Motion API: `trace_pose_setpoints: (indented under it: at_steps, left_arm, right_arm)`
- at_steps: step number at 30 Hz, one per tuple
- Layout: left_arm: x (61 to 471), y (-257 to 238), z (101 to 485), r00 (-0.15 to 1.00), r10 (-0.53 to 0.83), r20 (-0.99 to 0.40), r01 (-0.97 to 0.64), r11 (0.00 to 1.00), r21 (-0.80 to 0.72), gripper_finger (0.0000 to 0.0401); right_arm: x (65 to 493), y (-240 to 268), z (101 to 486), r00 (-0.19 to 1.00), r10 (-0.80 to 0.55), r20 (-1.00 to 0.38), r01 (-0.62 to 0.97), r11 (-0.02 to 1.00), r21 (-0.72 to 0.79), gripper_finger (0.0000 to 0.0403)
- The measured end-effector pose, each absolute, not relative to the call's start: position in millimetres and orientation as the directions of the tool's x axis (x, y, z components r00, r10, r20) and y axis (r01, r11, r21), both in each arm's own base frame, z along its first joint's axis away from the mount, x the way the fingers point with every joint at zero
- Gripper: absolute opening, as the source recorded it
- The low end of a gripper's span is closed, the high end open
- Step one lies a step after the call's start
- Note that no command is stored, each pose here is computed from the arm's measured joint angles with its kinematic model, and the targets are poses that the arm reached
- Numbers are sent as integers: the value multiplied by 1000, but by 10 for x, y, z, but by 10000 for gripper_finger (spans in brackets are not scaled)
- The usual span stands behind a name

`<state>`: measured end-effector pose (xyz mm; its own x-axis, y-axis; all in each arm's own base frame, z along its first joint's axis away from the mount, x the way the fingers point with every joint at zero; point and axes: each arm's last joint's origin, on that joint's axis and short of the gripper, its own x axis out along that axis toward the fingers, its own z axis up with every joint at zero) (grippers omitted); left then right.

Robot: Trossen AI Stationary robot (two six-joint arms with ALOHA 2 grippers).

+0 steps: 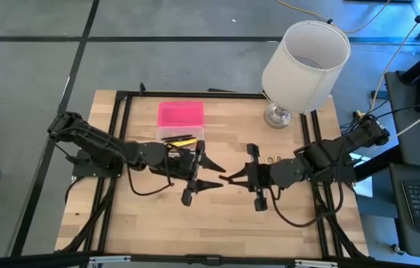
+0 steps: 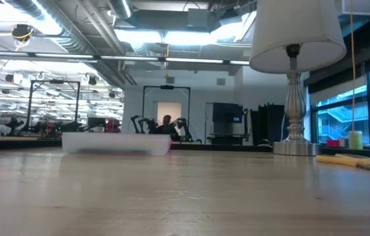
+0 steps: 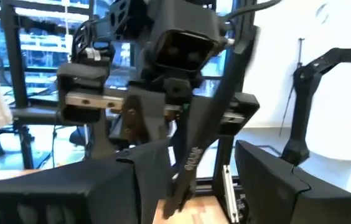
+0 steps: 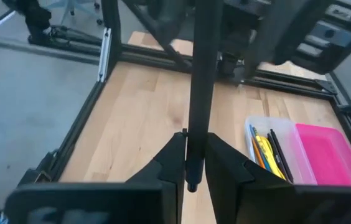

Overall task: Pick & place school supplies into a supply box
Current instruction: Put the black pen into the pink supply box

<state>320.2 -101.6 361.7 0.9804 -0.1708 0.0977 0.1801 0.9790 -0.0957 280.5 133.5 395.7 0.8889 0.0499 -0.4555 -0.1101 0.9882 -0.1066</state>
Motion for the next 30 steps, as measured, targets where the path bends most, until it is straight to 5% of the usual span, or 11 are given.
trace_pose_setpoints:
  at_steps: [15, 30]
  left_arm:
    - [3196, -999, 3686, 977, -131, 168, 132, 991, 6, 166]
    - [3179, -995, 3766, 960, -127, 250, 116, 991, 61, 54]
  right_arm:
    - [2834, 1286, 3971, 896, 37, -443, -81, 993, -81, 53]
    - [2834, 1285, 3970, 896, 35, -443, -79, 993, -82, 55]
